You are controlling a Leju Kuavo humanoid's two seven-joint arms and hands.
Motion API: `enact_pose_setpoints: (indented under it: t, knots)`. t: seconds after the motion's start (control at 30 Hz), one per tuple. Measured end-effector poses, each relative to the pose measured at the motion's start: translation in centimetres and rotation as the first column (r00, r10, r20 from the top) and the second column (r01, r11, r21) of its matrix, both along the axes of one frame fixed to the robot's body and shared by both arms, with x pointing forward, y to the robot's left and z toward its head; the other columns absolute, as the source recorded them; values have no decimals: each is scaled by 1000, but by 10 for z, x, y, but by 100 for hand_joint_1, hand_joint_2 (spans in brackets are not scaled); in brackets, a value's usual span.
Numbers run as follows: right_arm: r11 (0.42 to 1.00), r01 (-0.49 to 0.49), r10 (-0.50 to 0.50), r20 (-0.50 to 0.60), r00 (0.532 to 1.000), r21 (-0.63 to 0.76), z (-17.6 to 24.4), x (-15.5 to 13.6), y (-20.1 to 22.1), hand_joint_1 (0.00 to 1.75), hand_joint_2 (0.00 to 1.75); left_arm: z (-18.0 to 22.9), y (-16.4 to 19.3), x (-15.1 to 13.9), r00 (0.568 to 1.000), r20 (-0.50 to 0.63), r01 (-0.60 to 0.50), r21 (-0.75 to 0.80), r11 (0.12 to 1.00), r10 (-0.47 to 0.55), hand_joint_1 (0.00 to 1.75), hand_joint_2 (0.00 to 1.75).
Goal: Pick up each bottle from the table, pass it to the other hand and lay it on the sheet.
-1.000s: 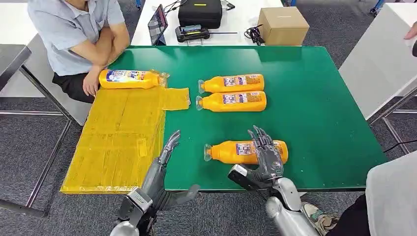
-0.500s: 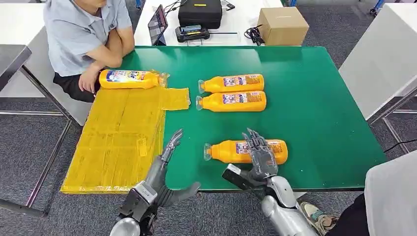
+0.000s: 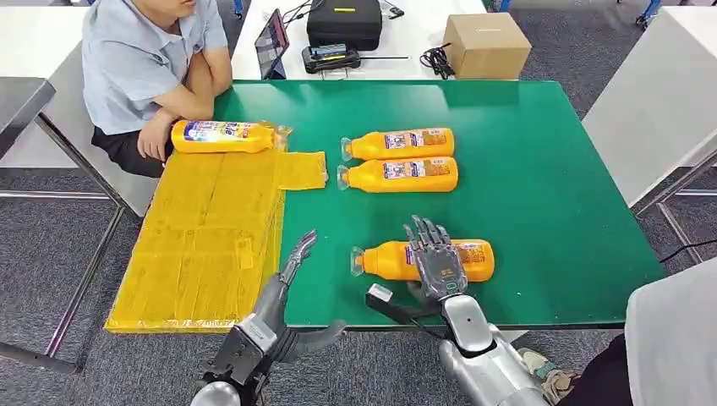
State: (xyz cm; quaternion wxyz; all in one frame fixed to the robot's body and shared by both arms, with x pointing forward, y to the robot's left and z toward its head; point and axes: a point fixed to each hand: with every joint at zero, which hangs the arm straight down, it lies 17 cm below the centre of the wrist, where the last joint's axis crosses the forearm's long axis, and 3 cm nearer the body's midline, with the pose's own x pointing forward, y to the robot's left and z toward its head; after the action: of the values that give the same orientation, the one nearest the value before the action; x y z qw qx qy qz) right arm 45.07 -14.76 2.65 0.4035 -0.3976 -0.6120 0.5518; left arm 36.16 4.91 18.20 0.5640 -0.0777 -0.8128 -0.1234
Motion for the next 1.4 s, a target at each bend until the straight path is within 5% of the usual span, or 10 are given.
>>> enact_pose_setpoints:
  t: [0.73, 1.4]
  knots:
    - [999, -45, 46, 21, 999, -29, 6, -20, 21, 0, 175, -8, 3, -6, 999, -43, 11, -26, 1000, -12, 0, 175]
    - [980, 168, -164, 40, 986, -104, -7, -44, -48, 0, 175, -19, 24, -14, 993, -88, -77, -32, 997, 74, 0, 175]
